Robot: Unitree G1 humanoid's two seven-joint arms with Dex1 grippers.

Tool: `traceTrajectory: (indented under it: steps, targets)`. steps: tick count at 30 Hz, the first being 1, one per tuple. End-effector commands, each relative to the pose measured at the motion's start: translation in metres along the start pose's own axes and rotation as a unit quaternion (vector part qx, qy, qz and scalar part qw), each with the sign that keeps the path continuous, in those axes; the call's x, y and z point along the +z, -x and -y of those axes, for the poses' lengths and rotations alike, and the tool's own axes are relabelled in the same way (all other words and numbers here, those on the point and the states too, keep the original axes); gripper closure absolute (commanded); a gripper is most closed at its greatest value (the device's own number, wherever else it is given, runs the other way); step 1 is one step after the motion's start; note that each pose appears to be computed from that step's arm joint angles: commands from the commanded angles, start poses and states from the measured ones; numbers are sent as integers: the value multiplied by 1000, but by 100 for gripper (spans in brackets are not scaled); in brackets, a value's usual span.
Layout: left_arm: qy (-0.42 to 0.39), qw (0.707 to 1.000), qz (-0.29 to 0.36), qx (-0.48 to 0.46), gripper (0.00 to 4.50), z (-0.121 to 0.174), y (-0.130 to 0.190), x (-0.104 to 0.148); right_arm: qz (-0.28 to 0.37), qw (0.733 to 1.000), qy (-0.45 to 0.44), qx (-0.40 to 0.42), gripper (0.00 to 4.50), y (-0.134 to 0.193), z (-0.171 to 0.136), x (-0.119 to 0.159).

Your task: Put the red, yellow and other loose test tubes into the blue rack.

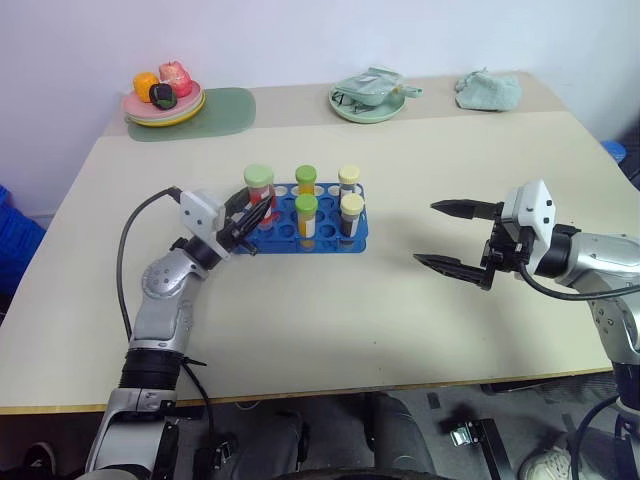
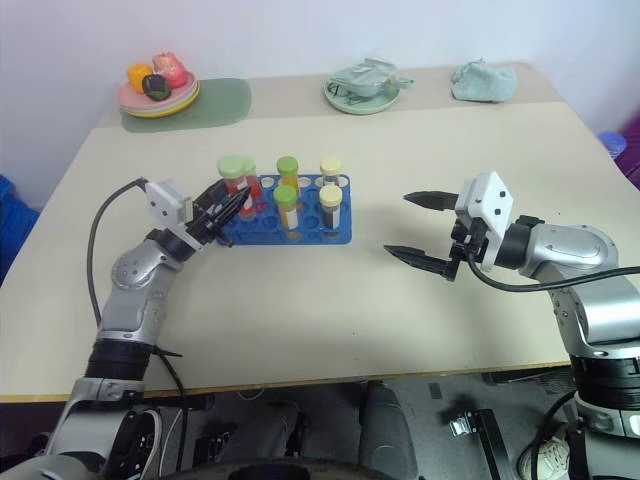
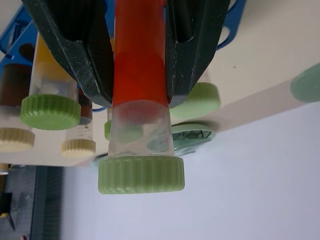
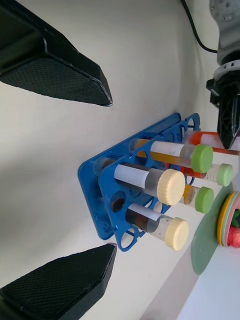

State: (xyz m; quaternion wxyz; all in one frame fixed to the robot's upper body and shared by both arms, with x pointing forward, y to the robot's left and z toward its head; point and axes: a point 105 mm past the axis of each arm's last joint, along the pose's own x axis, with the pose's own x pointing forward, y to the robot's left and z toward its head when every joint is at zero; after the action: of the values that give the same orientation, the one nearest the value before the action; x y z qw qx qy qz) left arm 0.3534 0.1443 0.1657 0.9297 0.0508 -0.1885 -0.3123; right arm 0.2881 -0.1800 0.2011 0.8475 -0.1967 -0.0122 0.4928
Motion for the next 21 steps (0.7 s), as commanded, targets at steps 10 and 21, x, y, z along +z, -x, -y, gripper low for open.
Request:
traceTrajectory:
  steps: [10, 21]
  targets:
    - [-6, 1000, 7, 2, 354, 7, 11, 2, 8, 999, 31, -12, 0, 7, 5, 14]
    - [-11, 999, 2, 38, 354, -8, 14, -3, 8, 999, 28, -12, 0, 6, 4, 13]
